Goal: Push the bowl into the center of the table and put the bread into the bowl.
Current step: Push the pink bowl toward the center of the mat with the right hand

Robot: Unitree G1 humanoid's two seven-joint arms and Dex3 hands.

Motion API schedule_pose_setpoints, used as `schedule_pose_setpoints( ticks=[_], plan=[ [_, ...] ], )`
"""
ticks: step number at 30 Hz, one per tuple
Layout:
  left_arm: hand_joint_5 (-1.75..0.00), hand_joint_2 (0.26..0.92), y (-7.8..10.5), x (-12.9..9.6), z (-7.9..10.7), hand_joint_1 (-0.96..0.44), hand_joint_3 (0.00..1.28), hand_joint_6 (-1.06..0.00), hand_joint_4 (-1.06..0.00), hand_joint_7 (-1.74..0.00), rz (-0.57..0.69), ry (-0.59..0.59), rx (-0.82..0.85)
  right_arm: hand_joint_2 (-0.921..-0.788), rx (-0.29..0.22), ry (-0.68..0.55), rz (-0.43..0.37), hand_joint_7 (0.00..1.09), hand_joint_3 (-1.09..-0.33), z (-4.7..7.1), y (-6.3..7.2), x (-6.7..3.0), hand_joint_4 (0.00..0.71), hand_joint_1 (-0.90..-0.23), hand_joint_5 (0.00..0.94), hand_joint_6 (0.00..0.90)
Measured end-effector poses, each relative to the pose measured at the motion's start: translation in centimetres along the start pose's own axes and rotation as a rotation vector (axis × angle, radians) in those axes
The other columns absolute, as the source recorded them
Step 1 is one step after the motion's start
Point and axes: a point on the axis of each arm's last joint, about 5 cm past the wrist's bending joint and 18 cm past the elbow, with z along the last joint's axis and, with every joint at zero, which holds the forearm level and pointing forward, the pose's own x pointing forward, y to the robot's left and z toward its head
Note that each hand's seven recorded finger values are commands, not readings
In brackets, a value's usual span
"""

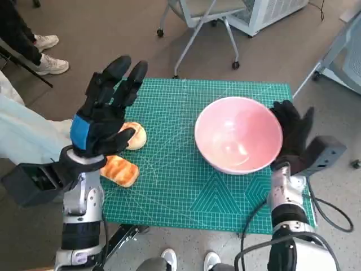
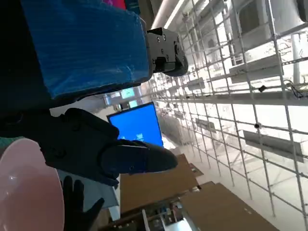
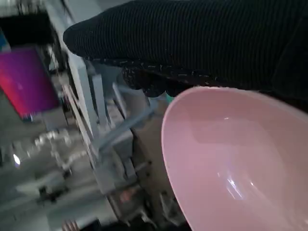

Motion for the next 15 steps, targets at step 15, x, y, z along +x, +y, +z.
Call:
schedule_pose_setpoints(
  ticks=[15],
  plan=[
    [-0.01,0.921,0.5,-0.8,0.6,-0.67,0.39,0.00,-0.18,-0.47,0.042,0.004,0.042,-0.921,0.063,0.022,0.090,0.29,-0.927,-0.1,3.2,0.56,0.125,-0.573,0.003,0.158]
  ],
)
